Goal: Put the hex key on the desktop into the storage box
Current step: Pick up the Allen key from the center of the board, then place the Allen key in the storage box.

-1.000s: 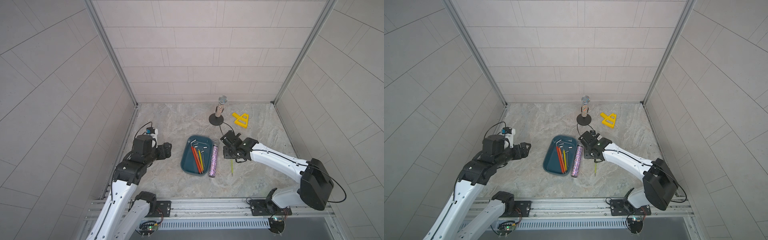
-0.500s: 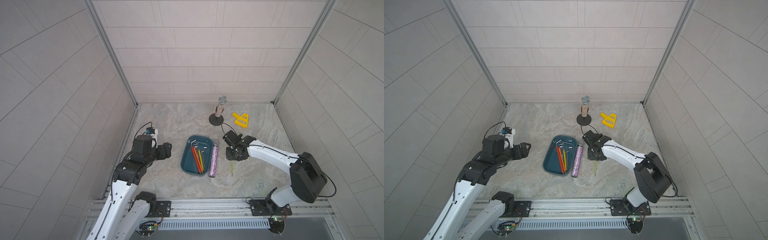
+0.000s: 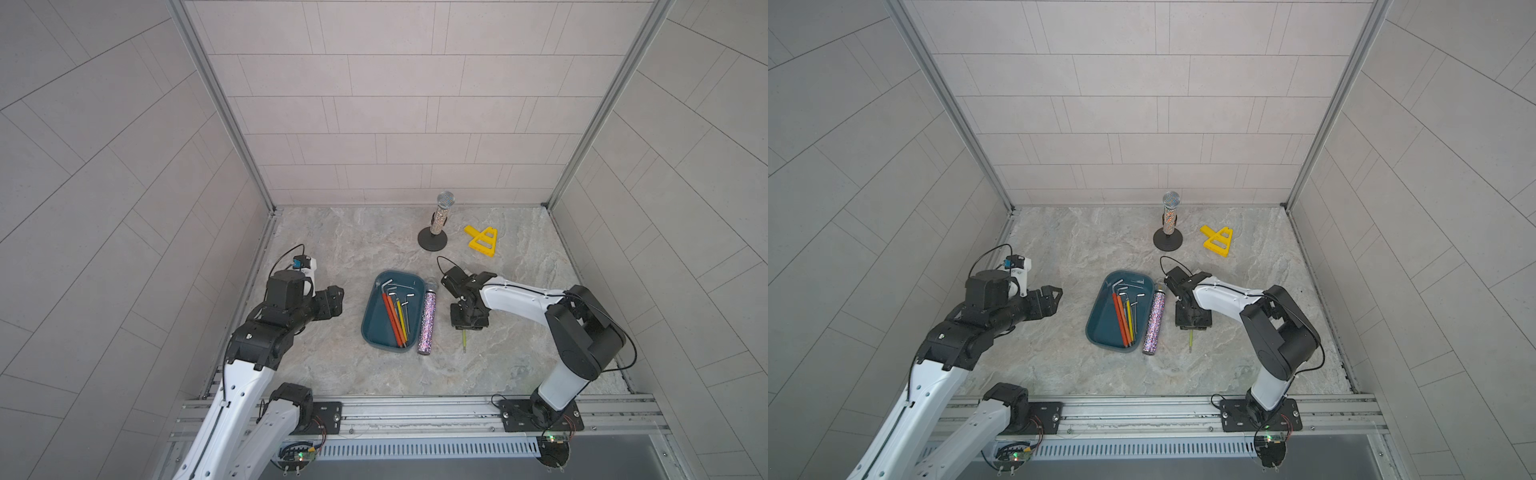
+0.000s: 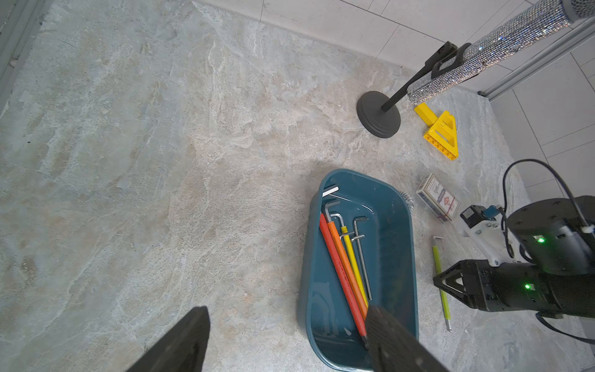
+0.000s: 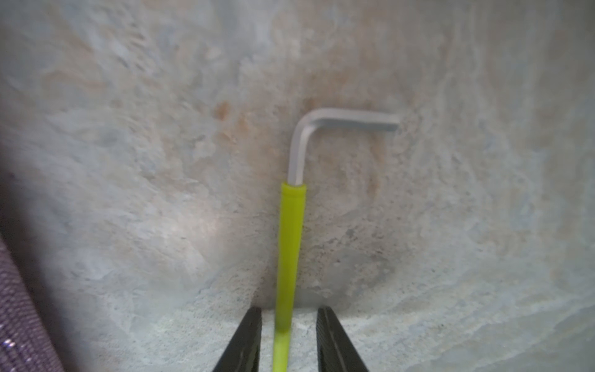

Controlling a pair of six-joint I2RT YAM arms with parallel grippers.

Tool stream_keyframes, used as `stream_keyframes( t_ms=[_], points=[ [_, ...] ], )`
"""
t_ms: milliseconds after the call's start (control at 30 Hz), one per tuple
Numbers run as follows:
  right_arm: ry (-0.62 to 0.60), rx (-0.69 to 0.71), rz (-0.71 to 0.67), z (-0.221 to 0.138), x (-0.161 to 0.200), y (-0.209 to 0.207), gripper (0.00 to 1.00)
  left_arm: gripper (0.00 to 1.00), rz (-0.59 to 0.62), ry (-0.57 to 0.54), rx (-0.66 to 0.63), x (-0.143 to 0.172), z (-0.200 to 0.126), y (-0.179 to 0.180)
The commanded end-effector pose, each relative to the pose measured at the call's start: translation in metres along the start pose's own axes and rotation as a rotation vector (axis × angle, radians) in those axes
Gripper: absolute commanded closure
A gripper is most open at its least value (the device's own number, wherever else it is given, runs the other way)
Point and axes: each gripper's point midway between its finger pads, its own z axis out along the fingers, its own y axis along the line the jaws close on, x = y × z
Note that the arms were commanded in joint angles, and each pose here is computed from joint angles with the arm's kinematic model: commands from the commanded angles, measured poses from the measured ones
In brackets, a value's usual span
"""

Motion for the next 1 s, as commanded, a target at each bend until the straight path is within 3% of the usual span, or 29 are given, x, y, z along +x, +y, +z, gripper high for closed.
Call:
stream_keyframes(
  t_ms=[0, 367, 533, 767, 967],
  points=[
    [0.041, 0.016, -0.008, 0.006, 0.005, -0.002, 0.72, 0.16, 0.010, -0.018, 0.002, -0.002, 0.000, 0.000],
    [-0.024, 0.033, 0.001, -0.012, -0.004, -0.008, 0.98, 0.16, 0.011, -0.021, 0.003, -0.002, -0.001, 0.000],
    [-0.149, -0.005, 0.010, -0.051, -0.021, -0.004, 1.00, 0.16, 0.010, -0.022, 0.002, -0.003, -0.001, 0.001],
    [-0.376, -0.189, -0.125, -0.126, -0.046, 0.061, 1.00, 0.16, 0.011, -0.021, 0.003, -0.003, -0.001, 0.000],
    [-0.360, -0.282, -0.256, -0.140, -0.043, 0.132, 1.00, 0.17, 0.010, -0.021, -0.001, -0.003, -0.001, 0.001]
  ],
)
